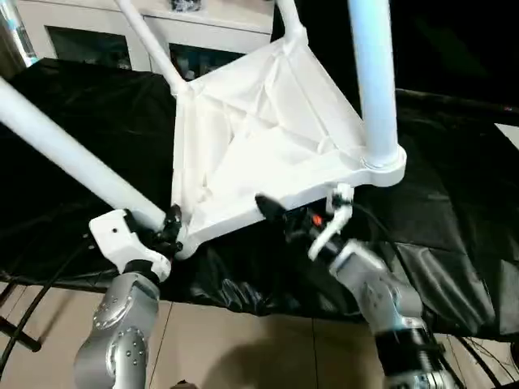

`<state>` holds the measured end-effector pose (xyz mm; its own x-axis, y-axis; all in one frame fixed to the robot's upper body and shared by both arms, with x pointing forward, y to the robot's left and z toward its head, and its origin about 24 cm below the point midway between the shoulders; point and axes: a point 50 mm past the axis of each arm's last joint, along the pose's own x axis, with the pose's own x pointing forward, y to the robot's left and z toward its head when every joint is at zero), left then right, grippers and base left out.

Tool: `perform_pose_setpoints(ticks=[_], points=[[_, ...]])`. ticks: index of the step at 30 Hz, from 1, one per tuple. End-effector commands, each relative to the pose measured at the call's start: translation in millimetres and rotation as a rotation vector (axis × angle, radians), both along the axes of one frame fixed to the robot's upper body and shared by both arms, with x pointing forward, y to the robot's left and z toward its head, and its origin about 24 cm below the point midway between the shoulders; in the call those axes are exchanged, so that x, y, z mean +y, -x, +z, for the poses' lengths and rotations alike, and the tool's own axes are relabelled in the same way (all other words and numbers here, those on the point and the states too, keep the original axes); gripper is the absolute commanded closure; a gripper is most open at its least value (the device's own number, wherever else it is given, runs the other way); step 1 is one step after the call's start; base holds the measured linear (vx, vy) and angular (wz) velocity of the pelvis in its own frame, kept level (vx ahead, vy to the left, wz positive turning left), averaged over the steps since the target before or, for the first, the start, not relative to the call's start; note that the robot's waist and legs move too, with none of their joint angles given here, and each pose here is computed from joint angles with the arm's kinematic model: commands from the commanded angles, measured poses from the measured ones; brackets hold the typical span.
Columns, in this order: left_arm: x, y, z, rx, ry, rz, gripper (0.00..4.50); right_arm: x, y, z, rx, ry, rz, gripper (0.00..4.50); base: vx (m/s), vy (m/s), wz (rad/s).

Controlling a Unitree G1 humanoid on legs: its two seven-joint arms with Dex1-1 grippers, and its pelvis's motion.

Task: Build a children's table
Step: Flip table

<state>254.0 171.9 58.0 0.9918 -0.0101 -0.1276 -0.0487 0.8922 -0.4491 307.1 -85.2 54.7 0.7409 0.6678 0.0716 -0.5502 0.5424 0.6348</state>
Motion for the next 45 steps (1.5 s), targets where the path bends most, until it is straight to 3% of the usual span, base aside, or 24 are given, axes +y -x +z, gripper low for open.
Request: perform_pose_setpoints(ticks=[1, 16, 20, 32, 40, 41, 45], points=[[-30, -3.8, 10.0, -0.057, 0.087, -0.126, 2.33, -11.1, -9.6, -0.8, 0.032, -0.025, -0.078, 0.0, 0.0, 0.0, 0.0], [-35, 2.8, 18.1, -0.085, -0.077, -0.284, 2.33, -17.5, -38.9, 1.9, 0.16, -0.318, -0.21, 0.0, 0.0, 0.0, 0.0], [-31, 5.4, 20.4, -0.09, -0.138, -0.305, 2.33, -20.0, -45.3, 2.2, 0.182, -0.374, -0.23, 0.39, 0.0, 0.0, 0.0], [-24, 7.5, 19.8, -0.079, -0.174, -0.294, 2.33, -15.1, -46.1, -0.3, 0.182, -0.385, -0.196, 1.5, 0.0, 0.0, 0.0], [-24, 3.9, 16.9, -0.066, -0.187, -0.271, 2.34, -21.5, -46.0, -1.0, 0.166, -0.367, -0.205, 2.12, 0.0, 0.0, 0.0], [-24, 3.2, 16.3, -0.065, -0.179, -0.267, 1.78, -22.1, -46.4, -0.4, 0.159, -0.359, -0.207, 2.33, 0.0, 0.0, 0.0], [-21, 2.1, 17.5, -0.07, -0.167, -0.259, 1.44, -29.6, -50.4, 4.4, 0.13, -0.308, -0.254, 2.4, 0.0, 0.0, 0.0]])
